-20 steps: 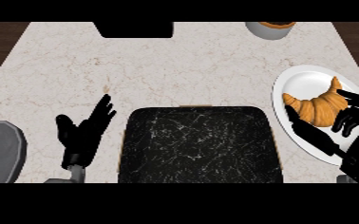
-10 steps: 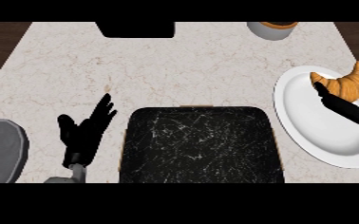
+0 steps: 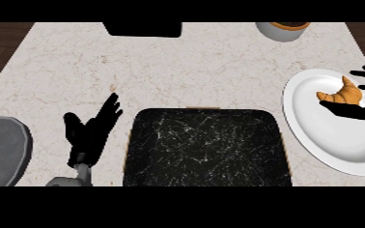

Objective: Pick the croissant from the tray and place it in the plate

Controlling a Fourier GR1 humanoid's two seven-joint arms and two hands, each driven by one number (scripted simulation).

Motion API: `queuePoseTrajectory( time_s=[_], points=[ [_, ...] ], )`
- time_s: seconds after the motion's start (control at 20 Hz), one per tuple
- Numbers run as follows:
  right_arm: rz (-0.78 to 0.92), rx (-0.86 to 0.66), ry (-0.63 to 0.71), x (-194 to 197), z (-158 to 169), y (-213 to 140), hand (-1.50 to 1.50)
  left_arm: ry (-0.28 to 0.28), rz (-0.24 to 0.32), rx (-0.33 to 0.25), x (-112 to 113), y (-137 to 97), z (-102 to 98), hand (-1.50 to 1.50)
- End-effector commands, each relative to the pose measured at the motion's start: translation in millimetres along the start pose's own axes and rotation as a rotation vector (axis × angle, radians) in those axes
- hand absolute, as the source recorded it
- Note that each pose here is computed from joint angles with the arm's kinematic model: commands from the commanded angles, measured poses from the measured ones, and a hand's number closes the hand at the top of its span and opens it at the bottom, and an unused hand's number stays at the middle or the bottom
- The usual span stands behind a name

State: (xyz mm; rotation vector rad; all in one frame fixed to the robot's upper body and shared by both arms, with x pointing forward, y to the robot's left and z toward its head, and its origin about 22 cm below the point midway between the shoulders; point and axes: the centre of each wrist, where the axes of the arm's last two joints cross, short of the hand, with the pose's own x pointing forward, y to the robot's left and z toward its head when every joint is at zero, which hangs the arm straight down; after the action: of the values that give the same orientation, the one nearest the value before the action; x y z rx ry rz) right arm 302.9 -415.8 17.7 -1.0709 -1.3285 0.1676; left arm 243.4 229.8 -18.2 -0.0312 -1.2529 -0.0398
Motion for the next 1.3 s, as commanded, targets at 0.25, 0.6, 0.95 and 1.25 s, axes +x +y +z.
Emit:
queuePoseTrajectory(
  time_s=[0.25, 0.6, 0.95, 1.25],
  points=[
    [-0.361, -0.092, -0.123, -21, -11, 10, -1.5, 0.071, -0.01, 0.023, -11, 15, -2, 0.0],
    [-0.5, -0.097, -0.046, -60, -11, -28, -1.5, 0.077, 0.012, 0.044, -15, 13, 11, 0.0],
    [-0.591, 0.108, -0.106, -99, 14, -82, -1.5, 0.072, 0.02, 0.064, -24, 4, 13, 0.0],
    [-0.581, 0.169, -0.124, -138, 38, -112, -1.5, 0.059, 0.001, 0.043, -36, 5, 14, 0.0]
  ],
)
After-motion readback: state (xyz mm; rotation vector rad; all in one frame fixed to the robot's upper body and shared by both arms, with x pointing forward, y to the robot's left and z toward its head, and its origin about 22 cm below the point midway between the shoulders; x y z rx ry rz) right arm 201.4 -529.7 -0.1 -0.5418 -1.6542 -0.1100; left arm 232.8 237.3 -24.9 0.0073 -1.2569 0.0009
